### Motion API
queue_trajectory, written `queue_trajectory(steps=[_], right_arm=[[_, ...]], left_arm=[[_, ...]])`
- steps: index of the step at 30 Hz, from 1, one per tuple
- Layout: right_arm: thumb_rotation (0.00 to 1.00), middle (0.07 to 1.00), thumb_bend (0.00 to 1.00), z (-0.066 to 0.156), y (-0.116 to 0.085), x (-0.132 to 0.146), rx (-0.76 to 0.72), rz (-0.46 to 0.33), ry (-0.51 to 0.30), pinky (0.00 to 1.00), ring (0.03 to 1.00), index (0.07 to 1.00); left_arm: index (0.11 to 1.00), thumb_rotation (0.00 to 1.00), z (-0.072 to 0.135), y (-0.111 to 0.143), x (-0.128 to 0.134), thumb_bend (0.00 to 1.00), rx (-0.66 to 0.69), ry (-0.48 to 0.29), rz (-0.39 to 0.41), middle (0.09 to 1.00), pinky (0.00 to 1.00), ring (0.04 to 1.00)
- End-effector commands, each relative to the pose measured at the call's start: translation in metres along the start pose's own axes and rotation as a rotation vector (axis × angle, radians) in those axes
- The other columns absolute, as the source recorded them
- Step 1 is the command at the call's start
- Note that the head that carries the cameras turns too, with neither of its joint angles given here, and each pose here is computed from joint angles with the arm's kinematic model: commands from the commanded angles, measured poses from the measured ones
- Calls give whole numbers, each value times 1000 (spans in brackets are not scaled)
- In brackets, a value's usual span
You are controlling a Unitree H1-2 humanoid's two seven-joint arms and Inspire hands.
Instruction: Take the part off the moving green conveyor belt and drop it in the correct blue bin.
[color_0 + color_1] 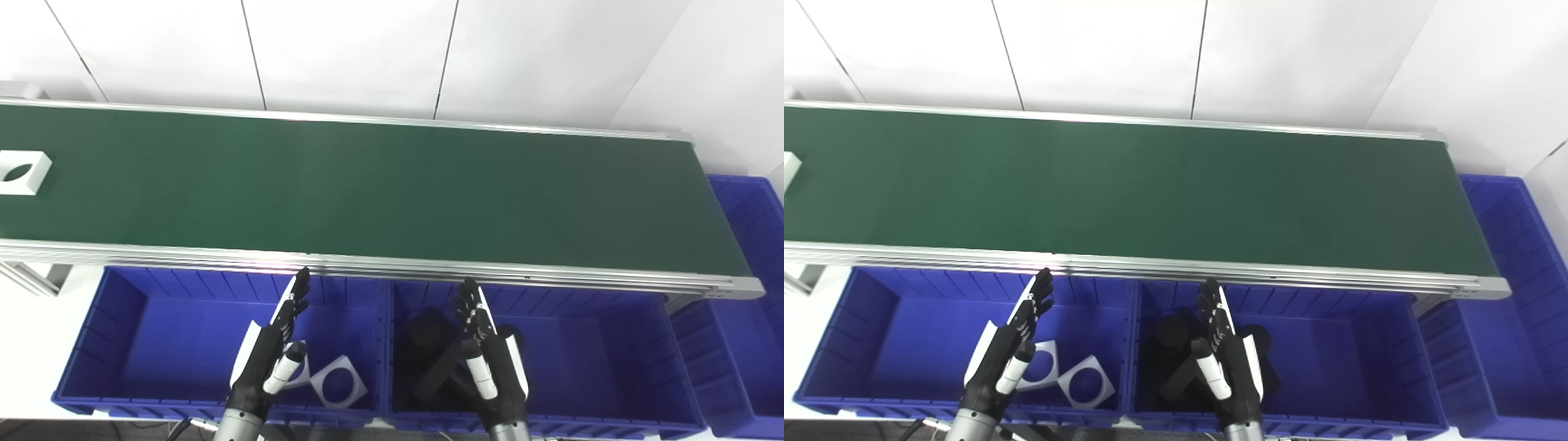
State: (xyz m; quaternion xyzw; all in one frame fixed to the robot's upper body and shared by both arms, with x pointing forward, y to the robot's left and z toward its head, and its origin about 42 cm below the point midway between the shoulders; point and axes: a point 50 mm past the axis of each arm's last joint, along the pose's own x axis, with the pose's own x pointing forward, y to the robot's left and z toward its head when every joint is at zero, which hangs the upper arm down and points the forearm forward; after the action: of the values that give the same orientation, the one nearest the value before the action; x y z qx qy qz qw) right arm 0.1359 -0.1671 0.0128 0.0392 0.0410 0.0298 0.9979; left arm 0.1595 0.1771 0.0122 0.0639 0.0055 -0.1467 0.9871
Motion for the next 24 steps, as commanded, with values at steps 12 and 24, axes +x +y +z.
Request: queue_trajectory(steps=[12,24], right_arm=[[848,976,800,6,2,6,7,7,-70,983,969,1000],[839,974,815,4,1,7,2,3,-64,974,962,1000]], left_arm=[[993,1000,6,4,8,792,20,-58,5,1000,961,988],[994,1000,4,3,11,787,26,-53,0,1000,958,988]])
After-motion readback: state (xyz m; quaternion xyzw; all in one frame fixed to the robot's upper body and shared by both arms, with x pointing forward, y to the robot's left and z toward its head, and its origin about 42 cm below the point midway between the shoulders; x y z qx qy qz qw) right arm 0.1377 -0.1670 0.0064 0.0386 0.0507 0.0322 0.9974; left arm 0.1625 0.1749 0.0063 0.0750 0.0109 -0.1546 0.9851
